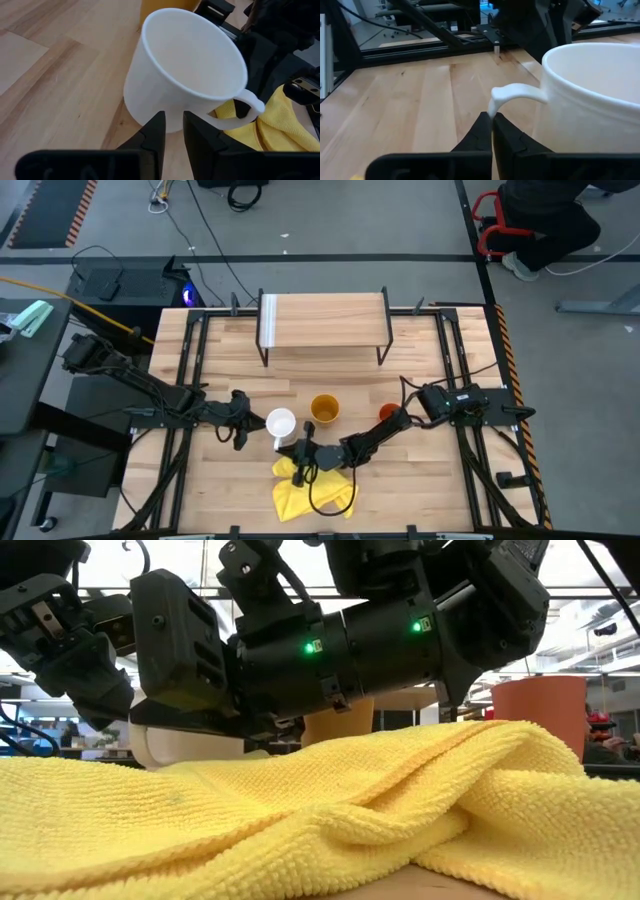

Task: Stack small to large cups/mugs on shelf
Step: Put the white mug on the shelf

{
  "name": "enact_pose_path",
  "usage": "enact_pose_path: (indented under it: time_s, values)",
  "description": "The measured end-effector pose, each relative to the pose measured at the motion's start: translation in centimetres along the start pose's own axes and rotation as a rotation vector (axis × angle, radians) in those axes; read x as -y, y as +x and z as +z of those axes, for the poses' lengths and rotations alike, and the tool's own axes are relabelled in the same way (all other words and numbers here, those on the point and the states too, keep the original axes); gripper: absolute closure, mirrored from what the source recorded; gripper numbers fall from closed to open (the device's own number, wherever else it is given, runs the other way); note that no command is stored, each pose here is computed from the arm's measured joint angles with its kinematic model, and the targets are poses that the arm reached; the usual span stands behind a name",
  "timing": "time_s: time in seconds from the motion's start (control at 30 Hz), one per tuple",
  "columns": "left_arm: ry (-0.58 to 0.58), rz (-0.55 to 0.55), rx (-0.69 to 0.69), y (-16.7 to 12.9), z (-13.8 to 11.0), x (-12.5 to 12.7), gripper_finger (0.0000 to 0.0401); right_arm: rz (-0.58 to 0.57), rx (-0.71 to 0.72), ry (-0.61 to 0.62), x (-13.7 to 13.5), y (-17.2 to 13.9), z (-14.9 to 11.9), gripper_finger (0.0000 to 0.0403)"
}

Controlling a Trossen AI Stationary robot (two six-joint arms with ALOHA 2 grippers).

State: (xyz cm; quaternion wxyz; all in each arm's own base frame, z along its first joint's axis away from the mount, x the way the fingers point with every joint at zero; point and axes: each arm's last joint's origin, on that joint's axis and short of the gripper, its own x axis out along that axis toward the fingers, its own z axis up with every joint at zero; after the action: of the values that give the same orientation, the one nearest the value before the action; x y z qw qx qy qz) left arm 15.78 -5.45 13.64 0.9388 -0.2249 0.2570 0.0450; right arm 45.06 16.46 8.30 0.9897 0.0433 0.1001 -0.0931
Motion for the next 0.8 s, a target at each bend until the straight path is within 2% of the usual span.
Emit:
enact_pose_path:
  time_s: [0.53,0.8]
  values:
    - [0.003,0.0,-0.001,0.0,0.0,0.0,0.0329,0.008,0.045,-0.034,-1.3,-0.8,0.2,0.0402]
    - [0.002,0.001,-0.001,0.0,0.0,0.0,0.0332,0.011,0.025,-0.069,-2.1,-1.8,3.1,0.0402]
